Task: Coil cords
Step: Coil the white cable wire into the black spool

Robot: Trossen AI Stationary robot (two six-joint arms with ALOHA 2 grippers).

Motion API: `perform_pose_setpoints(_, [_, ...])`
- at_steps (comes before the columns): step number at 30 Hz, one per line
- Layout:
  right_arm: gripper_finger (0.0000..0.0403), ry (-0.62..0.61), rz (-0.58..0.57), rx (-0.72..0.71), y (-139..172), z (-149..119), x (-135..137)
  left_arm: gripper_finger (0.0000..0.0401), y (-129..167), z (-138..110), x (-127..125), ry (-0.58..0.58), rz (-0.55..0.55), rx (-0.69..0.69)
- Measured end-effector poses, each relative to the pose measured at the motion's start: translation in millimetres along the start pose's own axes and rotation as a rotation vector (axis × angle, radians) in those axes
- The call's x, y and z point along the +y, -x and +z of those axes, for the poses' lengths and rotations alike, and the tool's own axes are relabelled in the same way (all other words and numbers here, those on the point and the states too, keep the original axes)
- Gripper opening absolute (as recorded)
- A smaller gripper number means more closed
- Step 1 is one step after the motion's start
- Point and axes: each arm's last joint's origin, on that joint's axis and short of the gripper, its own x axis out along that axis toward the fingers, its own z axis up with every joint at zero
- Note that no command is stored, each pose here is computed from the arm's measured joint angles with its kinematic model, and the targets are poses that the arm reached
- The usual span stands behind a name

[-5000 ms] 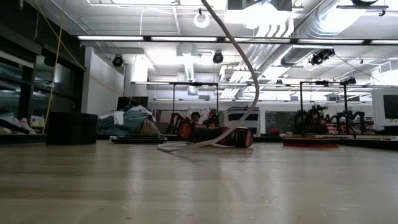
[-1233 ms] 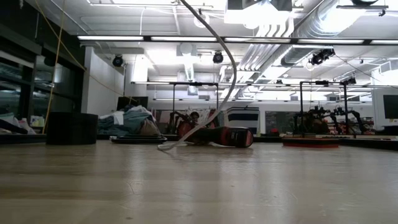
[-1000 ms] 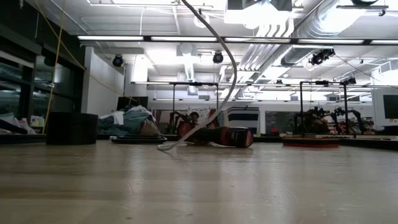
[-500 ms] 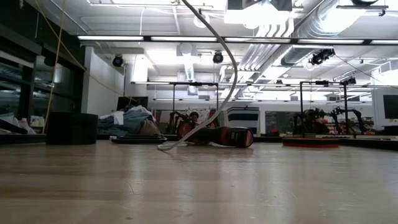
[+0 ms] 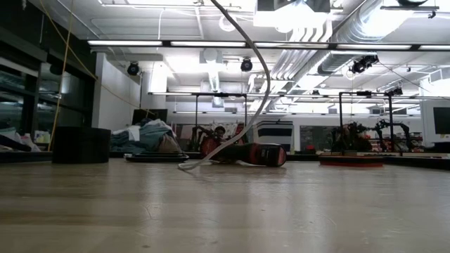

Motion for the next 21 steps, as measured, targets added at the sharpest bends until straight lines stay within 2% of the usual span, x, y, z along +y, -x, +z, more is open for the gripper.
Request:
perform_pose_setpoints(10, [0.0, 0.011, -0.007, -0.02, -0.1, 1.9, -0.2, 0.0, 2.3, -4.9, -6.0, 0.089, 0.064, -0.009])
perform_pose_setpoints(18, [0.0, 0.019, -0.007, -0.028, -0.1, 2.7, -0.3, 0.0, 3.3, -5.0, -7.0, 0.16, 0.064, -0.015])
perform_pose_setpoints(21, [0.0, 0.022, 0.001, -0.028, 0.1, 2.8, 0.1, 0.0001, 8.3, -6.1, -12.2, 0.146, 0.059, -0.03])
